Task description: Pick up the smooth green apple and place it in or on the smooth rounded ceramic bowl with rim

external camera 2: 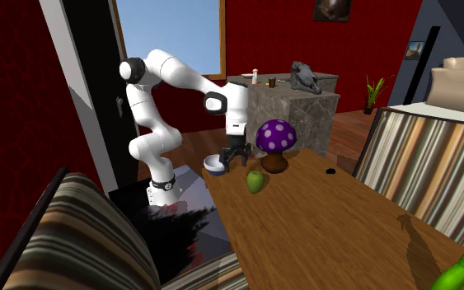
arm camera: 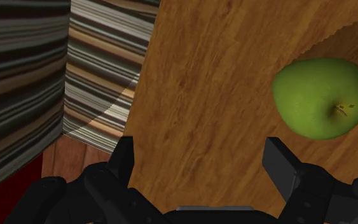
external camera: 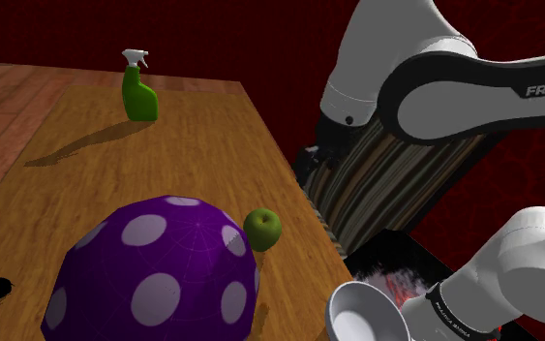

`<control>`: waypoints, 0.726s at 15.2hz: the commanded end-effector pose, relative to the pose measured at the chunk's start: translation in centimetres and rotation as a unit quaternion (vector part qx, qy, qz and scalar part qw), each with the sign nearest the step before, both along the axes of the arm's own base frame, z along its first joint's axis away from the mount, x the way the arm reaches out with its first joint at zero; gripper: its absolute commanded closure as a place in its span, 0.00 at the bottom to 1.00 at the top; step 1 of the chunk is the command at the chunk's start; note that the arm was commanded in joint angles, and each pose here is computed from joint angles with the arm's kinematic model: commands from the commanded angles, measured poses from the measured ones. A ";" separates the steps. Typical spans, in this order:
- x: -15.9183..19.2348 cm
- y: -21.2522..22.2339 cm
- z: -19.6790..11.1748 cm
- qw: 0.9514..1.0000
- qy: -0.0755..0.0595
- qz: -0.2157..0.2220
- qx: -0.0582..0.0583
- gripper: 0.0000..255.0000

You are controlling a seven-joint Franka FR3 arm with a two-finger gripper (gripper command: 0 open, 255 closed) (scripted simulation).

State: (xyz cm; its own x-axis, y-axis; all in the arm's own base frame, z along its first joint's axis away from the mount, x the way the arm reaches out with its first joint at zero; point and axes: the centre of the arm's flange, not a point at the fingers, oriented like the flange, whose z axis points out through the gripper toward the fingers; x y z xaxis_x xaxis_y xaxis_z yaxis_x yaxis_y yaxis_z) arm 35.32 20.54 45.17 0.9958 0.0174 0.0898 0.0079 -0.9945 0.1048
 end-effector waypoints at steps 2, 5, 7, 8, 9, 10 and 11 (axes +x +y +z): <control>0.3 3.5 -2.0 1.000 -0.006 0.001 0.003 0.00; 0.8 6.9 -3.7 1.000 -0.012 0.002 0.006 0.00; 1.1 9.2 -4.9 1.000 -0.017 0.003 0.007 0.00; 1.3 10.3 -5.5 1.000 -0.019 0.003 0.008 0.00; 1.5 11.4 -6.1 1.000 -0.021 0.003 0.009 0.00; 1.6 12.6 -6.6 1.000 -0.023 0.004 0.010 0.00; 1.6 12.7 -6.7 1.000 -0.023 0.004 0.010 0.00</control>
